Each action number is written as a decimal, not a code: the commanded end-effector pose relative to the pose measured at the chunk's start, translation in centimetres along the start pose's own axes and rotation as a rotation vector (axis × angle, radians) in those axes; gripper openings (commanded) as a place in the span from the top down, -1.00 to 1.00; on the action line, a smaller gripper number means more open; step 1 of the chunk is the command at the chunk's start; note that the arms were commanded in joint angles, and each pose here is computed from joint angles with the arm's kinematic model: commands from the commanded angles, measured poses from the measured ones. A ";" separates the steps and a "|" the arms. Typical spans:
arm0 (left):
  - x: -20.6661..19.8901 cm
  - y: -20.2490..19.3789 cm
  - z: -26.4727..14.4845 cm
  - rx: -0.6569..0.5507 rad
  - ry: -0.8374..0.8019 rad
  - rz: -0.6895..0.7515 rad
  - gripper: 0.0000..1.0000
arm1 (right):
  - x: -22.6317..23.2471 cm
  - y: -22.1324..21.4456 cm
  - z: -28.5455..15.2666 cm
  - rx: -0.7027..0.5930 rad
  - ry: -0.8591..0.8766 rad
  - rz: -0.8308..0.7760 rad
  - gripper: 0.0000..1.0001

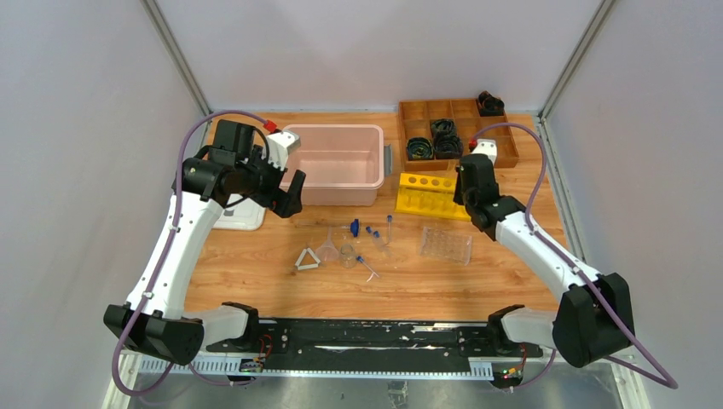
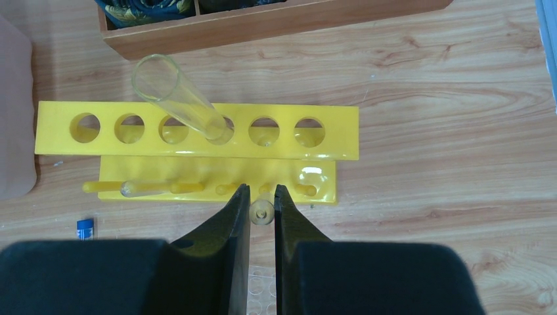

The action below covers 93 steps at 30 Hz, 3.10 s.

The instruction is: Organize the chemistry lab equipment

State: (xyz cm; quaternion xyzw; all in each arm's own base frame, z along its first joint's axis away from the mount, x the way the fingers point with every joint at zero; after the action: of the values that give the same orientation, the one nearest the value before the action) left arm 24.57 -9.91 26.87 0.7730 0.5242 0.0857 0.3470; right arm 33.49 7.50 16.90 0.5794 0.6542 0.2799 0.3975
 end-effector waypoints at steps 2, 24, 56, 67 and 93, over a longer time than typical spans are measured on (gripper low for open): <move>-0.7 0.4 -0.7 -0.027 -0.024 0.015 -1.00 | -1.4 2.3 -0.1 -0.059 -0.048 0.029 1.00; -0.6 0.3 -0.7 -0.026 -0.021 0.019 -1.00 | 0.0 -0.2 2.3 0.019 -0.020 0.023 1.00; -1.1 0.5 -0.9 -0.035 -0.047 0.015 -1.00 | 1.2 1.5 -2.0 0.004 0.051 0.057 0.10; -1.3 0.3 -1.2 -0.040 -0.047 0.012 -1.00 | 17.5 -3.0 -4.6 0.123 0.451 -0.094 0.41; -1.7 0.6 -2.4 -0.084 -0.052 0.033 -1.00 | 20.5 -7.6 2.4 0.260 0.218 -0.137 0.31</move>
State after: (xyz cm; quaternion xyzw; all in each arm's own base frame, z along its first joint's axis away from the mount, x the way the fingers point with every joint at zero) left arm 23.52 -10.18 28.22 0.7698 0.5094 0.0895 0.3739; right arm 30.65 26.07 5.53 0.5254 0.7786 0.2312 0.2535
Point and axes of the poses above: each gripper's point midway between its finger pads, its own z axis out along the fingers, its own x axis along the line the jaws close on, y = z × x, the point moved 2 cm from there along -z, back along the fingers, and after that the axes turned 13 degrees about -z, right-handed, at the moved point
